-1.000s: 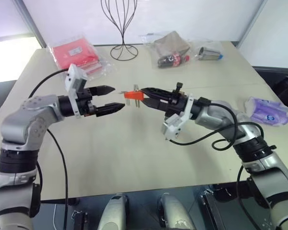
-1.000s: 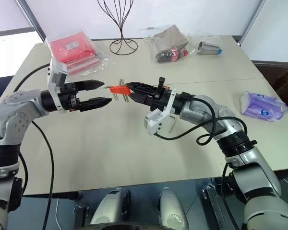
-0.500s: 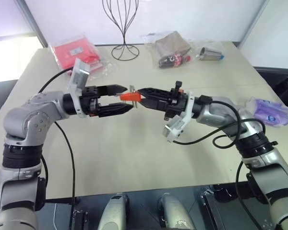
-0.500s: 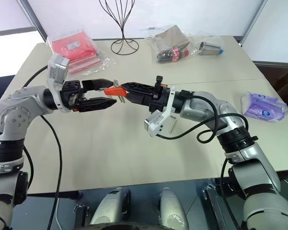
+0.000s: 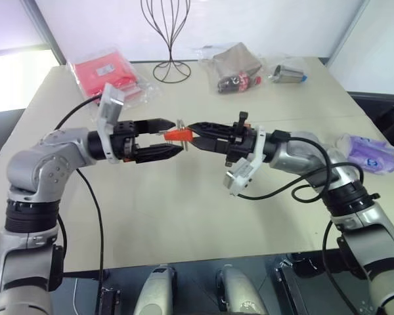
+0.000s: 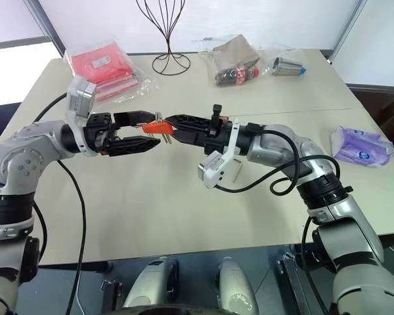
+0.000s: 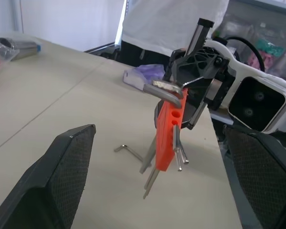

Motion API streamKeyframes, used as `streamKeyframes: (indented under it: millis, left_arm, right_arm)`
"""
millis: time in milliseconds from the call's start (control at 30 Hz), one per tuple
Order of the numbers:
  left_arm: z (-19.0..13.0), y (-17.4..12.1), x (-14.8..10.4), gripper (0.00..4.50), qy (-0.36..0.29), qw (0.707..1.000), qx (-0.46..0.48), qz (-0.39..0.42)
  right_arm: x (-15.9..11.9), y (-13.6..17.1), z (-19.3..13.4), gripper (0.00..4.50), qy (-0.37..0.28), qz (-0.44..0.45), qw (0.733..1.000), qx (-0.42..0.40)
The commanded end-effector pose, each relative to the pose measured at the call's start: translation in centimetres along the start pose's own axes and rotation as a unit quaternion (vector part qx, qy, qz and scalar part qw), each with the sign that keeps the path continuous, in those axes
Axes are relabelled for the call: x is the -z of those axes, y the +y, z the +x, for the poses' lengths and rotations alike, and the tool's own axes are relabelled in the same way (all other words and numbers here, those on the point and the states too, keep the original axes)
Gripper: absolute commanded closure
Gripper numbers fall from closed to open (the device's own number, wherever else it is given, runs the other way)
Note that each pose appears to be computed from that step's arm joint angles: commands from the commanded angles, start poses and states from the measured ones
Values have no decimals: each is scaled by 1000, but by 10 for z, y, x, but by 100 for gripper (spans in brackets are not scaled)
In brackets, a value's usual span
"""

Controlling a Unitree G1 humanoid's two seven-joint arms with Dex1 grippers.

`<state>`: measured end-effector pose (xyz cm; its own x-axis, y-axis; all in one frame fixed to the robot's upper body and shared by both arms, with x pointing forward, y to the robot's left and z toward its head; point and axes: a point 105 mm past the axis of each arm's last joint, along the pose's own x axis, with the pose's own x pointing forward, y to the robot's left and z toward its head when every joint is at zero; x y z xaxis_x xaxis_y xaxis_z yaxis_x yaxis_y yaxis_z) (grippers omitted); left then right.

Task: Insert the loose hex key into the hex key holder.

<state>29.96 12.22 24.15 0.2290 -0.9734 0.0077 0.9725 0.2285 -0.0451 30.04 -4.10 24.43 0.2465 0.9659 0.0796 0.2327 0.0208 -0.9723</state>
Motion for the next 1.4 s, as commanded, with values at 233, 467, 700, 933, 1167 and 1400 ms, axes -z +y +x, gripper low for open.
streamKeyframes:
  millis: [233, 467, 700, 933, 1167, 1400]
  left_arm:
    - [1, -6, -8, 440, -6, 1000, 9, 22]
    - [3, -6, -10, 446, -13, 1000, 8, 23]
    - [4, -6, -6, 446, -4, 1000, 10, -7]
    - [6, -7, -4, 230, 4, 1000, 9, 9]
    - [8, -3, -9, 230, -5, 1000, -4, 18]
    - [10, -1, -15, 230, -24, 1000, -5, 18]
  right_arm:
    - [3, -21, -2, 349, 5, -10, 1000, 29]
    - [0, -18, -2, 349, 3, -2, 1000, 22]
    - [0, -17, -1, 349, 3, 3, 1000, 18]
    - [0, -17, -1, 349, 5, 5, 1000, 16]
    - [-1, -16, 0, 349, 5, 8, 1000, 15]
    - [0, -16, 1, 349, 6, 7, 1000, 13]
